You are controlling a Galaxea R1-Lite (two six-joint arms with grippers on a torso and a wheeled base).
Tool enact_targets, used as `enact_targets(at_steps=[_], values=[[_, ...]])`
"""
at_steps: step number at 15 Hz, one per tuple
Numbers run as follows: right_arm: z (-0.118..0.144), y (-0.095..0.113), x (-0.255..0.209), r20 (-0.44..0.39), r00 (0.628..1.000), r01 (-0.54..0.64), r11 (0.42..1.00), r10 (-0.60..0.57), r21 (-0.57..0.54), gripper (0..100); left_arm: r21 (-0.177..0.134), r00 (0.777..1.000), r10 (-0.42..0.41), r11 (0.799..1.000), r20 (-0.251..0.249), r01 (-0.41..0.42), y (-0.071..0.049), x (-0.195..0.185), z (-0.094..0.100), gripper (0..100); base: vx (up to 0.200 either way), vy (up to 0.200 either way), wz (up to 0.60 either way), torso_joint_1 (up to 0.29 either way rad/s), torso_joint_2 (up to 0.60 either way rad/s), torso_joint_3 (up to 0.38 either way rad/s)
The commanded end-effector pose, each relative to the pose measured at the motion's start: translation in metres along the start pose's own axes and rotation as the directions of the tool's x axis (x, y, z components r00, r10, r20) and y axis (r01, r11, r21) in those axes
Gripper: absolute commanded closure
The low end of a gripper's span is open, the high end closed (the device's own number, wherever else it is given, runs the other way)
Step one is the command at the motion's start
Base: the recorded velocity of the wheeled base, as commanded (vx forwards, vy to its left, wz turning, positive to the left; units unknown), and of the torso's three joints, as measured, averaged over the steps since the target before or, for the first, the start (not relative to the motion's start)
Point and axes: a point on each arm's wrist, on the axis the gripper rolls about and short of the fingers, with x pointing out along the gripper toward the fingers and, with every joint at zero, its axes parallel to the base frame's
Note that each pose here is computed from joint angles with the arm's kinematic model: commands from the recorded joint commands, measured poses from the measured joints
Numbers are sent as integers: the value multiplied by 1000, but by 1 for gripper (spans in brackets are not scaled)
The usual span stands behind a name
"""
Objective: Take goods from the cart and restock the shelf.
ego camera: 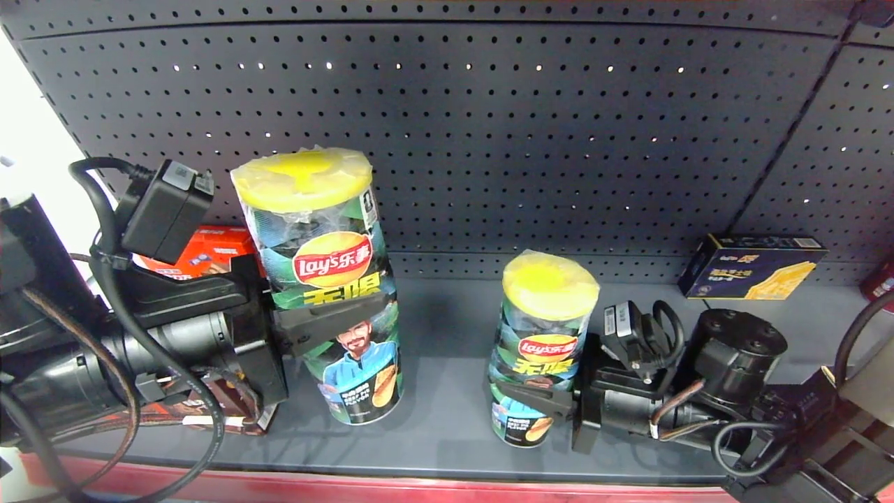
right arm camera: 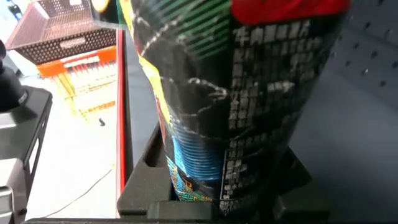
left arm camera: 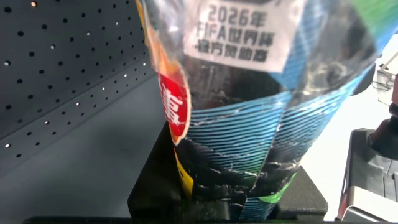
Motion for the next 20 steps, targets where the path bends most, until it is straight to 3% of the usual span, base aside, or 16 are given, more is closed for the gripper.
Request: enact_targets(at_steps=[1, 6, 7, 12, 16, 20], values=[[-10, -1, 3, -25, 1000, -6, 1000, 7, 20, 100, -1, 1000, 0, 1000, -2, 0, 0, 0, -1, 100, 0, 0, 0, 0, 0, 0], [-16, 0, 5, -30, 999, -10, 1000, 11, 19, 100, -5, 1000, 1, 1000, -5, -1, 0, -1, -2, 100, 0, 0, 0, 0, 0, 0], [-15, 0, 4, -29, 1000, -4, 1000, 4, 17, 0, -6, 1000, 1, 1000, -6, -1, 0, -1, -2, 100, 0, 0, 0, 0, 0, 0], [-5, 3, -5, -17, 1000, 11, 1000, -11, 7, 0, -14, 1000, 0, 1000, -17, 0, -1, -2, -6, 100, 0, 0, 0, 0, 0, 0], [24, 9, -37, 26, 998, 57, 998, -56, -24, 0, -12, 1000, 0, 1000, -14, 0, -3, -5, -6, 100, 0, 0, 0, 0, 0, 0], [47, 31, -75, 61, 995, 81, 997, -80, -17, 0, -10, 1000, -3, 1000, -14, 3, -4, -5, -6, 100, 0, 0, 0, 0, 0, 0]])
